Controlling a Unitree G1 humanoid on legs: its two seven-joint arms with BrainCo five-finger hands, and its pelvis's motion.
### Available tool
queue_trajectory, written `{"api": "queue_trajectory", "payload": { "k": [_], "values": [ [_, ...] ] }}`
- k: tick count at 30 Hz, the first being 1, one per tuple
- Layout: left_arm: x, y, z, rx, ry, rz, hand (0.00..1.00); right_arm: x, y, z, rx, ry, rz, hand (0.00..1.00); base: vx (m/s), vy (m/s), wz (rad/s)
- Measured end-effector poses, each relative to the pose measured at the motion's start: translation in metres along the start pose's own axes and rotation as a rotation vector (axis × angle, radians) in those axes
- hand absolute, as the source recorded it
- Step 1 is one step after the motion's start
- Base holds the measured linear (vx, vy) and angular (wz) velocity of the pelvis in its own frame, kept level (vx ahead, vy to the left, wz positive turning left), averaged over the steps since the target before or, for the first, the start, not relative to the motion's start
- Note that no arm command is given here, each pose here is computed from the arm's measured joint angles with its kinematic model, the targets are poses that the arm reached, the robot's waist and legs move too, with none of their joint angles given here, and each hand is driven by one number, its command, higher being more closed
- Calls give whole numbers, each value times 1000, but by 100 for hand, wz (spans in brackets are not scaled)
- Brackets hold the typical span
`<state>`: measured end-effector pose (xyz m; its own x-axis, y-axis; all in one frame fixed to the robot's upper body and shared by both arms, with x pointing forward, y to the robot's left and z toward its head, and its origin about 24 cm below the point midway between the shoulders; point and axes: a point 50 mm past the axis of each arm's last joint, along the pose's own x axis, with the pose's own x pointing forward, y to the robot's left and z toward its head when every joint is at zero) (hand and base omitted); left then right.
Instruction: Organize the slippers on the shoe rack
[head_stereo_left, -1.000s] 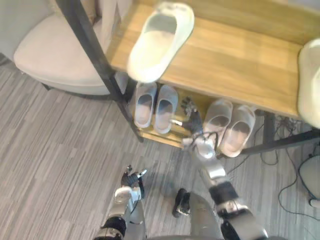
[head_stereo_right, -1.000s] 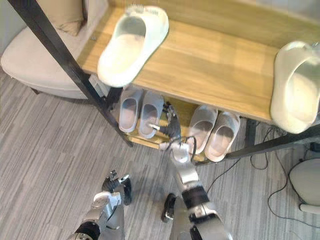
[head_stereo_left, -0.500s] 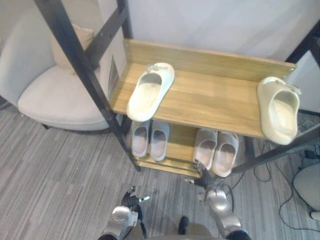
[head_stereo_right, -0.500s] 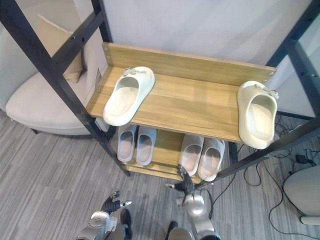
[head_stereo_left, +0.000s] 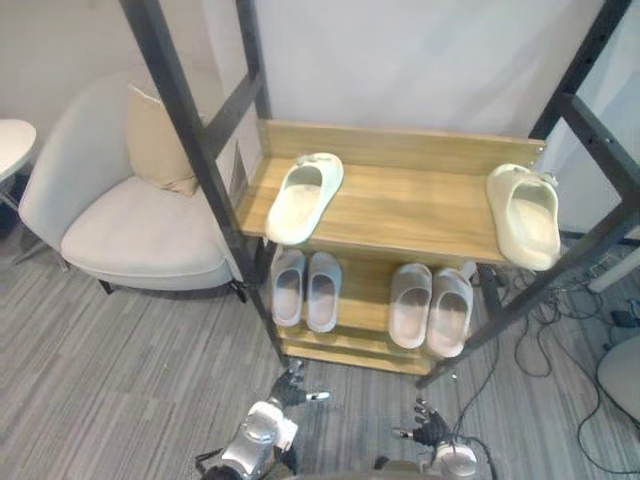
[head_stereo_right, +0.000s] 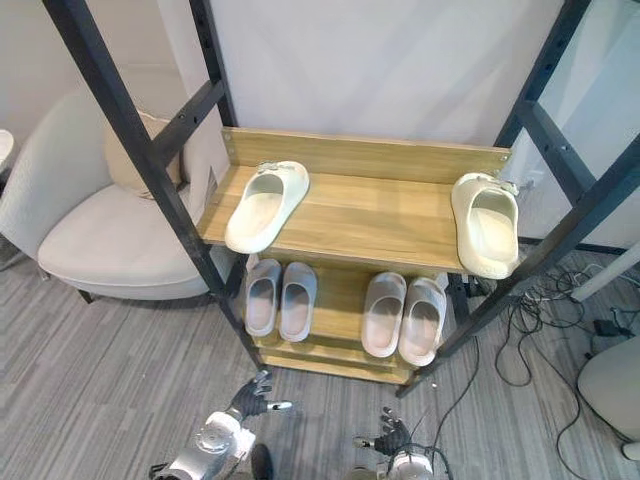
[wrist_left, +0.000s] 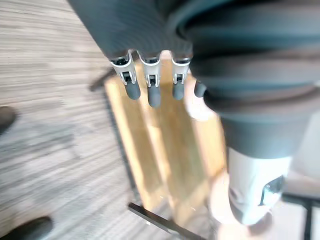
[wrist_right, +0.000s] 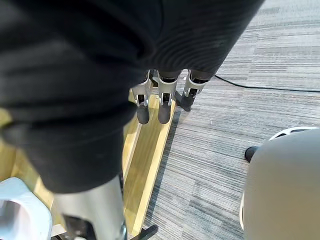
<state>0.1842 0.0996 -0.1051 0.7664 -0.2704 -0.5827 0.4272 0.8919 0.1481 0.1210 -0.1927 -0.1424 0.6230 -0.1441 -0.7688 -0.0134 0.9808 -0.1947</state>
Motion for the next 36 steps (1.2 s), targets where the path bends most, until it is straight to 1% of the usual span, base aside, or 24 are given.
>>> {"api": "queue_trajectory", "payload": {
  "k": [1,3,5,6,8,11,12,13,14,16,17,18,20,21,23,28,31,33,36],
  "values": [
    [0,-2,2,4,-7,-8,0,0,0,0,4,2,-3,0,-6,9,4],
    [1,-15,17,26,-74,-78,0,0,-1,-1,6,6,-7,0,14,5,4],
    [-1,-33,44,48,-198,-160,0,0,0,-2,8,8,-11,0,42,13,1],
    [-1,-35,48,45,-218,-177,0,0,0,-2,9,8,-11,0,56,5,5],
    [-4,-47,81,52,-353,-250,0,0,1,-2,13,9,-14,0,57,-14,14],
    [-7,-47,109,37,-466,-264,0,-1,1,-3,12,12,-13,0,39,-17,5],
    [-10,-43,136,27,-571,-268,0,-1,1,-3,12,11,-13,0,0,0,0],
    [-11,-42,143,26,-600,-270,0,-1,1,-3,13,11,-13,0,24,-19,4],
    [-16,-39,167,26,-697,-274,0,-1,1,-3,15,8,-13,0,11,-10,7],
    [-21,-34,186,19,-775,-271,0,-1,0,-2,13,5,-12,0,5,-4,3],
    [-28,-27,203,6,-853,-253,0,-1,0,-2,10,4,-6,0,0,0,0],
    [-29,-25,206,4,-867,-248,0,-1,0,-2,9,3,-6,0,3,7,-7],
    [-39,-5,232,5,-984,-179,0,-1,-3,-2,-4,3,2,0,6,6,-8],
    [-40,-3,233,7,-991,-174,0,-1,-3,-2,-4,3,2,0,9,5,-5],
    [-47,16,251,21,-1064,-101,0,0,-6,-2,-10,3,3,0,0,0,0],
    [-53,36,266,1,-1127,-7,0,-1,-6,-3,-11,4,14,0,0,0,0],
    [-56,48,273,19,-1150,50,0,-1,-5,-3,-12,4,27,0,4,-2,-4],
    [-55,59,277,39,-1152,100,0,-1,-5,-3,-12,6,32,0,-25,-1,-3],
    [-49,83,284,67,-1131,207,0,-1,-5,-4,-12,9,34,0,-34,7,-1]
  ]
}}
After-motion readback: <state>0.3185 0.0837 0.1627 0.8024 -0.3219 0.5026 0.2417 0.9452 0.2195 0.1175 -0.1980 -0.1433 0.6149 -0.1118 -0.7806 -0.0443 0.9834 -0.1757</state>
